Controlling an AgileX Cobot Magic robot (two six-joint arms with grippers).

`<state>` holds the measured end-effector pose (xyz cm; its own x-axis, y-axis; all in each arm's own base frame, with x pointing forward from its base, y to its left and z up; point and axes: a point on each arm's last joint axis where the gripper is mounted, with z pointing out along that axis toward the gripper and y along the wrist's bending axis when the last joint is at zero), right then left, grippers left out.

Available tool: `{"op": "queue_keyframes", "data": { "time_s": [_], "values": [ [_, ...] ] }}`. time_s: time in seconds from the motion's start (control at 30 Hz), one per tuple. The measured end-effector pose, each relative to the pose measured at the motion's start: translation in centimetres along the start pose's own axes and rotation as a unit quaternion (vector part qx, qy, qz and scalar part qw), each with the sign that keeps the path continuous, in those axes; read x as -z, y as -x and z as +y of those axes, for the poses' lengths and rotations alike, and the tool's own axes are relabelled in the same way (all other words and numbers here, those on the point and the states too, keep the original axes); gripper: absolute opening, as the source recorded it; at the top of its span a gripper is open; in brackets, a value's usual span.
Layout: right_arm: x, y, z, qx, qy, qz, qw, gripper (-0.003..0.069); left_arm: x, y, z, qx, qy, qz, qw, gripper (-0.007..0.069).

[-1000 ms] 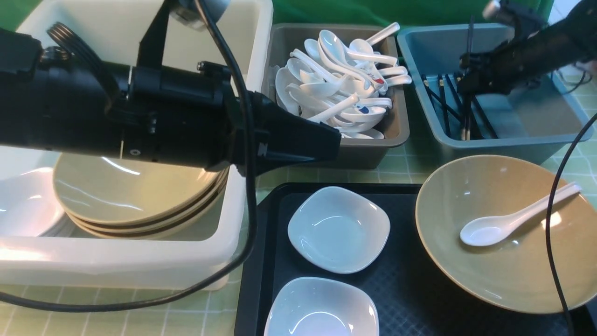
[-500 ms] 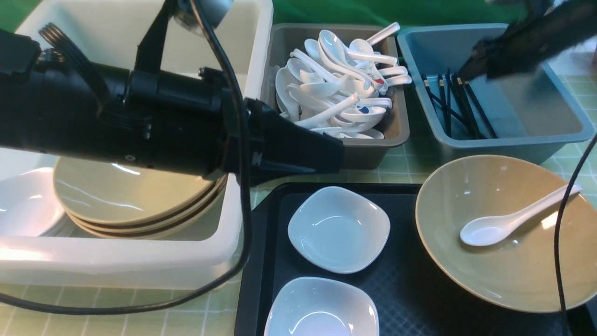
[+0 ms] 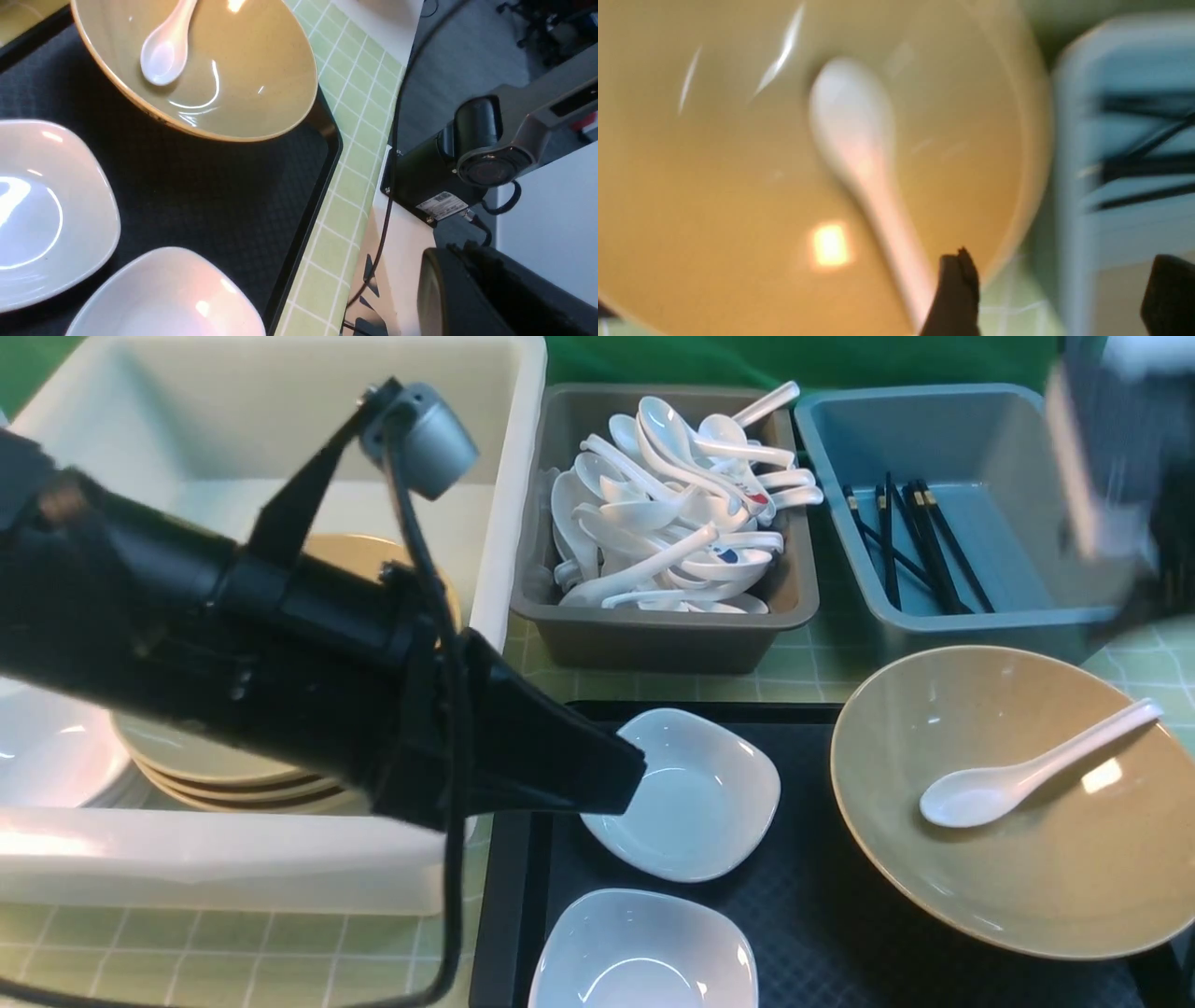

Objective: On green table put chopsticks spoon bowls plates into blue grey white boxes.

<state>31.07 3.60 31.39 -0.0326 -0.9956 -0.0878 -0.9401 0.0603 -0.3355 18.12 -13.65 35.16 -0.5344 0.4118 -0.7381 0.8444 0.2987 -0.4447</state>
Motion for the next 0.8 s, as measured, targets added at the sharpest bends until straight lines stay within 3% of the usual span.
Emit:
{"op": "queue_keyframes", "data": {
  "time_s": [0.2, 0.53, 0.6, 0.77, 0.8],
  "values": [
    [-5.9, 0.4, 3.0, 0.083, 0.012, 0.053, 0.995, 0.0507, 1.4, -0.1, -2.0, -0.031, 0.008, -0.017, 0.999, -0.0002],
    [-11.5, 0.3, 2.8, 0.092, 0.061, 0.069, 0.991, 0.0491, 1.6, -0.2, -2.4, -0.022, 0.01, -0.017, 1.0, -0.0002],
    [-12.1, 0.3, 2.9, 0.091, 0.071, 0.07, 0.991, 0.0461, 1.6, -0.2, -2.4, -0.022, 0.01, -0.017, 1.0, -0.0002],
    [-12.6, 0.2, 3.1, 0.088, 0.086, 0.075, 0.99, 0.0216, 1.6, -0.2, -2.4, -0.022, 0.01, -0.017, 1.0, -0.0002],
    [-12.6, 0.2, 3.1, 0.088, 0.087, 0.075, 0.99, 0.0216, 1.6, -0.2, -2.4, -0.022, 0.01, -0.017, 1.0, -0.0002]
  ]
}}
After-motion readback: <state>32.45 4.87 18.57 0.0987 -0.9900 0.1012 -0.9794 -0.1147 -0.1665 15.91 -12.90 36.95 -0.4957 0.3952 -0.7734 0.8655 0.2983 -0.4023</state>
